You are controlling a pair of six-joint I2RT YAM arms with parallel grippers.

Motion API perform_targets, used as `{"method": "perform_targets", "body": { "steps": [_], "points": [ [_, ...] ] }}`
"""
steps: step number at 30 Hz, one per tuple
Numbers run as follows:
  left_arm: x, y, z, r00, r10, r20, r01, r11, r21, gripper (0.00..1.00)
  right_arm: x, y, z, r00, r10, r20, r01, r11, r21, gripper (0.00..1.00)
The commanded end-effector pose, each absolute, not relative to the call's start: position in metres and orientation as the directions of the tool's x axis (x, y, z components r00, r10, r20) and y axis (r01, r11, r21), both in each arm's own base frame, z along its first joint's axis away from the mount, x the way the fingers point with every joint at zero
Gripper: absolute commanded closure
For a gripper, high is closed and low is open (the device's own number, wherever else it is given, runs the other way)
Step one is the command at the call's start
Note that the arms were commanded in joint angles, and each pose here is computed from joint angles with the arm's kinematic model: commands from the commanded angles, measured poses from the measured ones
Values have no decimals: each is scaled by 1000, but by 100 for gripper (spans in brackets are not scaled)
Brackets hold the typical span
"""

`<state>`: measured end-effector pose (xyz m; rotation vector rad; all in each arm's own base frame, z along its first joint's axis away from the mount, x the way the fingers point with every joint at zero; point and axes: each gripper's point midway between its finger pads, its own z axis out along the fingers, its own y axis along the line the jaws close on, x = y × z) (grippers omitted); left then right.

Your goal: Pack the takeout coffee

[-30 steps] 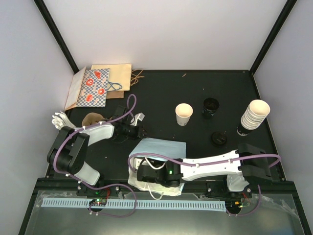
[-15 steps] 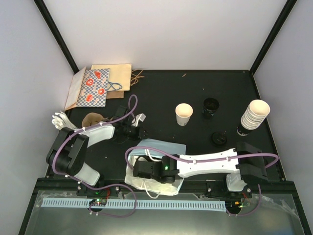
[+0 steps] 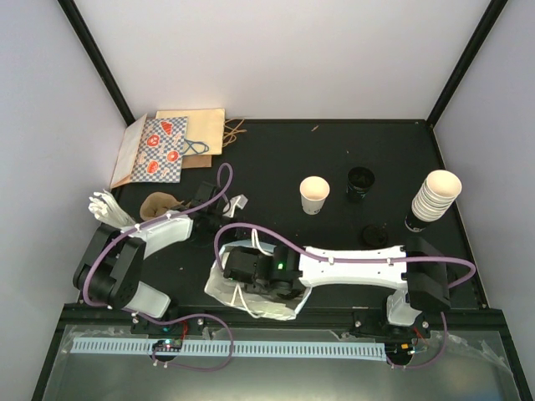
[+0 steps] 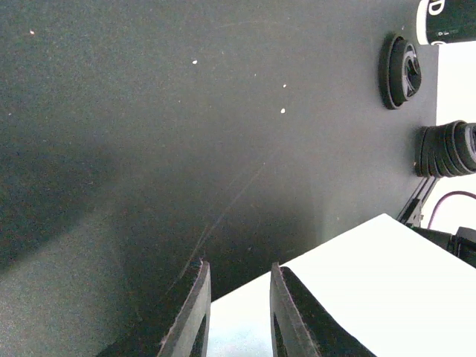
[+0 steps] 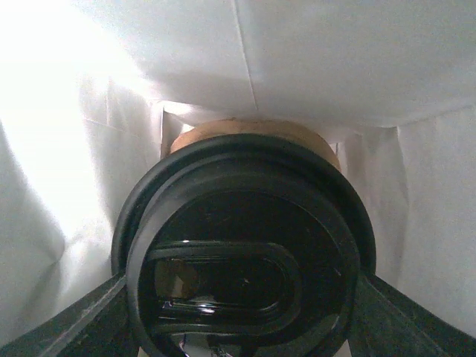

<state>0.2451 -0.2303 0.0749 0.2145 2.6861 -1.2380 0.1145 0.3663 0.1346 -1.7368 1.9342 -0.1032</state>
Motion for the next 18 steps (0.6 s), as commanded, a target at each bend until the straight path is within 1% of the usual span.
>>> {"method": "perform_targets", "body": {
  "steps": [1,18],
  "points": [
    [241,-231,76,-975,59,-212,200,640,-742,76,104,358,117,-64,-960,-272,-946,145,-291,58],
    [244,-230,68,-978,59,-201,190,655,-732,75,110,355,102,-144,-957,-253,-974,181,-133,58]
  ]
}}
